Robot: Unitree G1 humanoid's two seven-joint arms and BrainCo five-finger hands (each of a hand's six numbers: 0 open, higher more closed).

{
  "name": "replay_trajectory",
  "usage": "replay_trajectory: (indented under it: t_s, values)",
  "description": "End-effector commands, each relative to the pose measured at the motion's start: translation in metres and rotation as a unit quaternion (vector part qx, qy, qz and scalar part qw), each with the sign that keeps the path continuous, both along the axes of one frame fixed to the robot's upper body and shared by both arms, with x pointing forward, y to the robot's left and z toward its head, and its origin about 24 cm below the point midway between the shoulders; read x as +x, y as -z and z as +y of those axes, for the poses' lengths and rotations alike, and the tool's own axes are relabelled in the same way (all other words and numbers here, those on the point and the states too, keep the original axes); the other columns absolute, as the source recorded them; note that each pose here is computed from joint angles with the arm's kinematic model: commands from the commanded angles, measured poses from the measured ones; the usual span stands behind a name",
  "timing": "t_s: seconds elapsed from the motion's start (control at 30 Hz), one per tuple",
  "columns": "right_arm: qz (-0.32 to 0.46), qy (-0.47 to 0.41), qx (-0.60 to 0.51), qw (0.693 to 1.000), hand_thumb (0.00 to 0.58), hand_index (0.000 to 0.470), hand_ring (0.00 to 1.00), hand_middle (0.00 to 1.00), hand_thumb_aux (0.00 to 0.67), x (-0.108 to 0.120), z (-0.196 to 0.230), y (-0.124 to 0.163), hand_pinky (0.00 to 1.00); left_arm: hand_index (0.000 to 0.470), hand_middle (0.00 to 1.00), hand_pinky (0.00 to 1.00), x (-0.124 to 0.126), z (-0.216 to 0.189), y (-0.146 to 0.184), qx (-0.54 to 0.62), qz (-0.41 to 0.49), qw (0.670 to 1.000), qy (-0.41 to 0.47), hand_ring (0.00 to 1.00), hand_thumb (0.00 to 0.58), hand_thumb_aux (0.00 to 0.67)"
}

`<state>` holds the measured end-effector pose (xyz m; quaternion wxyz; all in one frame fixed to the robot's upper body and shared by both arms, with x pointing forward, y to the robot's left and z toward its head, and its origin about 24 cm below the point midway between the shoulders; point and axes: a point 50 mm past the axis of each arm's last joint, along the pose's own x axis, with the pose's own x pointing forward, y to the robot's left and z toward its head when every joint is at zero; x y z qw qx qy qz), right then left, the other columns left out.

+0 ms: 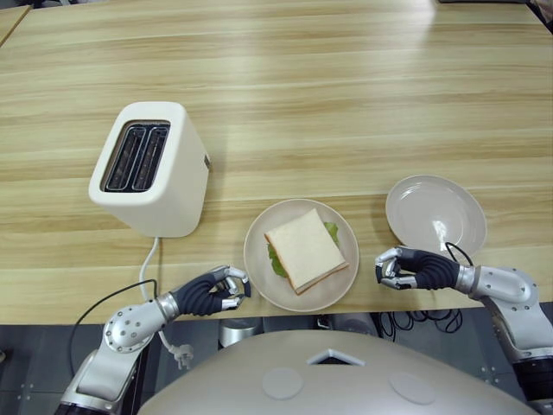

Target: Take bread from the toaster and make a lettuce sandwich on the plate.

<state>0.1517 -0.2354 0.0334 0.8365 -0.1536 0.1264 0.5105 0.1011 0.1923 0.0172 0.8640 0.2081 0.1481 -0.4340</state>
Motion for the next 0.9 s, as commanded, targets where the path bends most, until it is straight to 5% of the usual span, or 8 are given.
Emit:
replay_trajectory:
  t_s: [0.03,0.07,0.1,0.9]
  values:
    - [-0.030,0.023,0.017,0.999,0.516,0.307,1.00,1.00,0.447,0.009,0.001,-0.005,1.00,0.460,1.00,1.00,0.000,0.000,0.001,0.005,0.003,1.000,0.005,1.00,0.580,0.670]
    - [-0.036,0.027,0.021,0.999,0.516,0.307,1.00,1.00,0.447,0.010,0.002,-0.007,1.00,0.460,1.00,1.00,0.000,0.000,0.001,0.005,0.003,1.000,0.005,1.00,0.580,0.670]
    - [-0.038,0.029,0.027,0.999,0.580,0.460,1.00,1.00,0.670,0.011,0.002,-0.008,1.00,0.460,1.00,1.00,0.000,0.000,0.001,0.005,0.002,1.000,0.005,1.00,0.580,0.670]
    - [-0.015,-0.028,-0.081,0.996,0.580,0.460,1.00,1.00,0.670,0.003,-0.003,0.013,1.00,0.460,1.00,1.00,0.001,0.000,0.008,0.043,0.011,0.999,0.031,1.00,0.580,0.670]
